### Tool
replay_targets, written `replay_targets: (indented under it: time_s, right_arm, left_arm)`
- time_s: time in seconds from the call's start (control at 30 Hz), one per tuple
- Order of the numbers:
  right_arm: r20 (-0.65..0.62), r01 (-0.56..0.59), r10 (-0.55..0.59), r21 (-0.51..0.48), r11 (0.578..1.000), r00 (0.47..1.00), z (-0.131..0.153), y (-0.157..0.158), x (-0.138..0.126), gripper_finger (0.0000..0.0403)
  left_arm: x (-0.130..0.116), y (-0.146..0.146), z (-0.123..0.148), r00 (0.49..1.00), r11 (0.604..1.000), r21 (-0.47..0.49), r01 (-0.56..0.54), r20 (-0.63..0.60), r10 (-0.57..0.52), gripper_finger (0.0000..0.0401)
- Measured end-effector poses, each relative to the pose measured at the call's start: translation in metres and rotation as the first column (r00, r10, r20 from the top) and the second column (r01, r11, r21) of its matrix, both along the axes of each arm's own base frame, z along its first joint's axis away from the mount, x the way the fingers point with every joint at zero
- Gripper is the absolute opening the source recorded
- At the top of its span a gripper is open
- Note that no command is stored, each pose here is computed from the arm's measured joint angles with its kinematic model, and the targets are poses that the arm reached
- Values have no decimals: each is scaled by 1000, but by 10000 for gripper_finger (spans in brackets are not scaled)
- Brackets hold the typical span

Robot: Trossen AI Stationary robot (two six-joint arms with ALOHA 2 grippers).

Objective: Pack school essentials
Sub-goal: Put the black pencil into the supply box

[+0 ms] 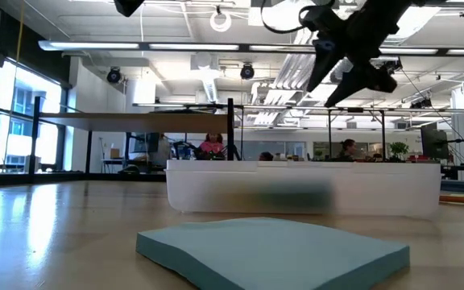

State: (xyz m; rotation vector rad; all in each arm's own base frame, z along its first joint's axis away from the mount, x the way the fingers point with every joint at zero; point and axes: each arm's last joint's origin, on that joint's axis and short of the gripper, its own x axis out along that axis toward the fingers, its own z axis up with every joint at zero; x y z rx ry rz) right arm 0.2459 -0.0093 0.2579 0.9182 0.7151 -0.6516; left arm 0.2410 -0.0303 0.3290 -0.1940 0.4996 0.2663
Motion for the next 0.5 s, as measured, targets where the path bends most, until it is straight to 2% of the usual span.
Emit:
replay_targets:
  time_s: [0.33, 0.5]
  right_arm:
    - [-68, 157, -156, 14, 987, 985, 14, -23, -37, 196]
    - [-184, 216, -210, 14, 976, 960, 10, -33, -51, 196]
  left_arm:
    - [0, -2, 0, 998, 998, -7, 61, -10, -61, 131]
    - [0, -2, 0, 998, 998, -9, 61, -9, -62, 131]
